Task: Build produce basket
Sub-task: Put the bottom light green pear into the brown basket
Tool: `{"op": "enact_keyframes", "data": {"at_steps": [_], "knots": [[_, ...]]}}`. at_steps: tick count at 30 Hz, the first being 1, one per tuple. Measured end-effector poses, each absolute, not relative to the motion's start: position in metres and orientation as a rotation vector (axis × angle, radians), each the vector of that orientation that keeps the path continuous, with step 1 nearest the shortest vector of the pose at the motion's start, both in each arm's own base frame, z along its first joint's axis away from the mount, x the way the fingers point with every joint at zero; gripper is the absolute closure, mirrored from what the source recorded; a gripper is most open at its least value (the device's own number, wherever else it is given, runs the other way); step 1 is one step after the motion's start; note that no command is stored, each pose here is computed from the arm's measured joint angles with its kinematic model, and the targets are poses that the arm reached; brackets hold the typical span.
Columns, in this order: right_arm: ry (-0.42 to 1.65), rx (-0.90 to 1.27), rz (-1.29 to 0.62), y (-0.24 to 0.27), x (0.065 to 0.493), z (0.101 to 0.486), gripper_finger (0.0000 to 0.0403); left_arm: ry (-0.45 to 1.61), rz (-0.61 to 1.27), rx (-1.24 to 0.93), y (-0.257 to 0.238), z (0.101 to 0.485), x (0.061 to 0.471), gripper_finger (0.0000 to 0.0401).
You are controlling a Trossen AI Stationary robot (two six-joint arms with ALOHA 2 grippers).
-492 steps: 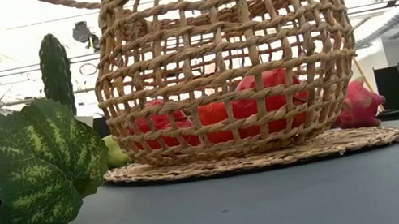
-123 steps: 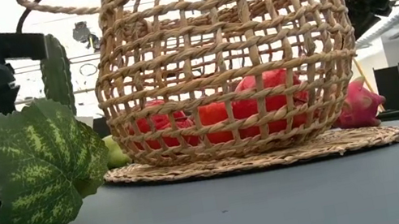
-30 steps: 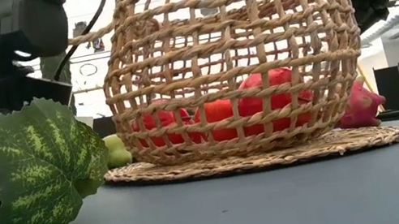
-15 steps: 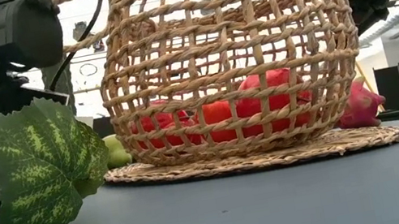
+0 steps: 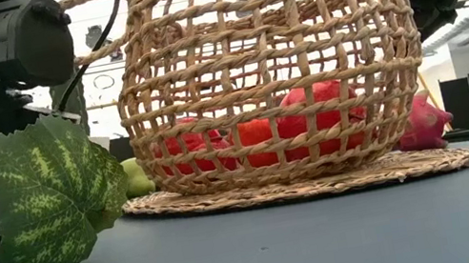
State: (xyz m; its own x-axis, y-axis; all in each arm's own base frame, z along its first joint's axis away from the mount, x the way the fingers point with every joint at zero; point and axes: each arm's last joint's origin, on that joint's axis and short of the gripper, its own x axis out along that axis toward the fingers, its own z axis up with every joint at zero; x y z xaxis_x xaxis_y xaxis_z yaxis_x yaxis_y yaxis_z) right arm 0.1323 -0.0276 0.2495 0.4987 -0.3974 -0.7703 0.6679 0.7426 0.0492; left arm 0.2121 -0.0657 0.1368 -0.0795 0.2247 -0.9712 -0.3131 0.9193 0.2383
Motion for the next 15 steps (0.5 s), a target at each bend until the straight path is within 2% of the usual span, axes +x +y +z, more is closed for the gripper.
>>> {"op": "enact_keyframes", "data": {"at_steps": [6, 15], "knots": [[0.83, 0.381, -0.636, -0.027, 0.133, 0.249, 0.03, 1.597, 0.456, -0.088, -0.068, 0.143, 0.212, 0.0398], [0.829, 0.38, -0.638, -0.027, 0.133, 0.249, 0.03, 1.533, 0.381, -0.12, -0.078, 0.174, 0.222, 0.0399]]}}
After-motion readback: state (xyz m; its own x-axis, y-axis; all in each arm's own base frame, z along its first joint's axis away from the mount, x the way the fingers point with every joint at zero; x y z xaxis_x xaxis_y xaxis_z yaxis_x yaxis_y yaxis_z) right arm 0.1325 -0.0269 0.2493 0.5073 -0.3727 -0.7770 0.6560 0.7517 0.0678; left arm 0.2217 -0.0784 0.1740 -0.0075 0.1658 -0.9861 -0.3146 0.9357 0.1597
